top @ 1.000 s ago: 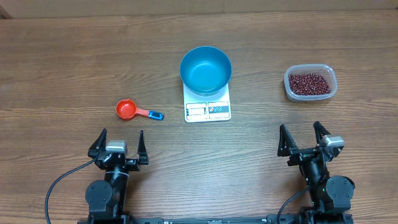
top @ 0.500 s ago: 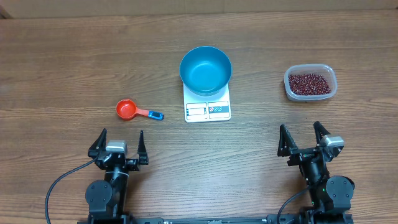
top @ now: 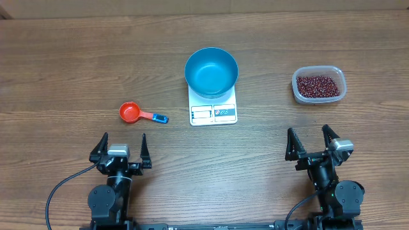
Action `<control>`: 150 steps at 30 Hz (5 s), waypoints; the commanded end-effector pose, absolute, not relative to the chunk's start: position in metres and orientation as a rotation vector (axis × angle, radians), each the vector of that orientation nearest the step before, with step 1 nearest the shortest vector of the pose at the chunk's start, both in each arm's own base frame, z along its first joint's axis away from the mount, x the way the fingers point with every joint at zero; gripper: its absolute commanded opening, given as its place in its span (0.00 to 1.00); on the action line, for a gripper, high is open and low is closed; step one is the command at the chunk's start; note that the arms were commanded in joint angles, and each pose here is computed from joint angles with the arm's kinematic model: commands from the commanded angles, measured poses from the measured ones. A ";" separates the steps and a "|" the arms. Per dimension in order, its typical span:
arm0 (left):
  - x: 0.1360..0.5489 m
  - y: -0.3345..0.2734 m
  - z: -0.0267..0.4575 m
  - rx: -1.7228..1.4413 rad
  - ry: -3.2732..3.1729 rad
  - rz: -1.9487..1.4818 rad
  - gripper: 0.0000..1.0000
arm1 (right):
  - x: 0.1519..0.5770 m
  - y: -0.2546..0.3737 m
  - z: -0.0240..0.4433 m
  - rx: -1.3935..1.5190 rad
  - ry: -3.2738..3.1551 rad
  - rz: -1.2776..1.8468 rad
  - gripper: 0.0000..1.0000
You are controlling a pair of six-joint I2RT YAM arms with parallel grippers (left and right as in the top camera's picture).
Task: Scoop item into bowl and weigh 150g on scale
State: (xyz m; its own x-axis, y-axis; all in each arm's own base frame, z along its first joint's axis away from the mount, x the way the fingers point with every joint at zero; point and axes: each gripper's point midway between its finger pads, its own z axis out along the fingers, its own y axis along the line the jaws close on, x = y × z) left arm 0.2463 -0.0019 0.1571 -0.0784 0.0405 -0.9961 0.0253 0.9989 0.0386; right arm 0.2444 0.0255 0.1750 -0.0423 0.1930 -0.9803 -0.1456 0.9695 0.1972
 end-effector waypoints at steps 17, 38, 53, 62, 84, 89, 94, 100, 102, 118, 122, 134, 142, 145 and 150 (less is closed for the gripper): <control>0.241 0.013 0.158 -0.096 1.688 0.019 1.00 | 0.245 0.024 0.173 0.041 1.586 0.262 1.00; 0.210 0.034 0.214 -0.261 1.695 0.060 1.00 | 0.245 0.024 0.173 0.041 1.586 0.262 1.00; 0.221 0.034 0.229 -0.265 1.845 0.077 0.99 | 0.245 0.024 0.173 0.041 1.586 0.262 1.00; 0.240 0.017 0.265 -0.227 2.029 -0.017 1.00 | 0.245 0.024 0.173 0.041 1.586 0.262 1.00; 0.277 0.007 0.212 -0.701 2.223 -0.278 0.90 | 0.245 0.024 0.173 0.041 1.586 0.262 1.00; 0.281 0.038 0.178 -1.154 2.157 -0.154 0.84 | 0.245 0.024 0.173 0.041 1.586 0.262 1.00; 0.297 0.043 0.142 -1.367 2.146 -0.120 0.78 | 0.245 0.024 0.173 0.041 1.586 0.262 1.00; 0.325 0.044 0.096 -1.454 2.175 -0.086 0.69 | 0.245 0.024 0.173 0.041 1.586 0.262 1.00; 0.331 0.044 0.081 -1.485 2.183 -0.074 0.69 | 0.245 0.024 0.173 0.041 1.586 0.262 1.00; 0.368 0.039 0.012 -1.525 2.206 -0.097 0.40 | 0.245 0.024 0.173 0.041 1.586 0.262 1.00; 0.374 0.037 0.008 -1.519 2.201 -0.126 0.17 | 0.245 0.024 0.173 0.041 1.586 0.262 1.00; 0.380 0.028 0.013 -1.487 2.225 -0.209 0.04 | 0.245 0.024 0.173 0.041 1.586 0.262 1.00; 0.370 0.013 0.067 -1.452 2.219 -0.399 0.04 | 0.245 0.024 0.173 0.041 1.586 0.262 1.00; 0.360 0.013 0.094 -1.396 2.208 -0.407 0.04 | 0.245 0.024 0.173 0.041 1.586 0.262 1.00; 0.337 0.010 0.137 -1.264 2.203 -0.417 0.04 | 0.245 0.024 0.173 0.041 1.586 0.262 1.00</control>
State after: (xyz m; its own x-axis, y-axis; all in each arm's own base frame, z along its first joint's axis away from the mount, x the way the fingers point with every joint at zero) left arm 0.3419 0.0112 0.1066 -0.3639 -0.8952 -0.2571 -0.7494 0.4454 -0.4900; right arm 0.2445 0.0254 0.1752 -0.0416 0.1934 -0.9802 -0.1453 0.9695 0.1975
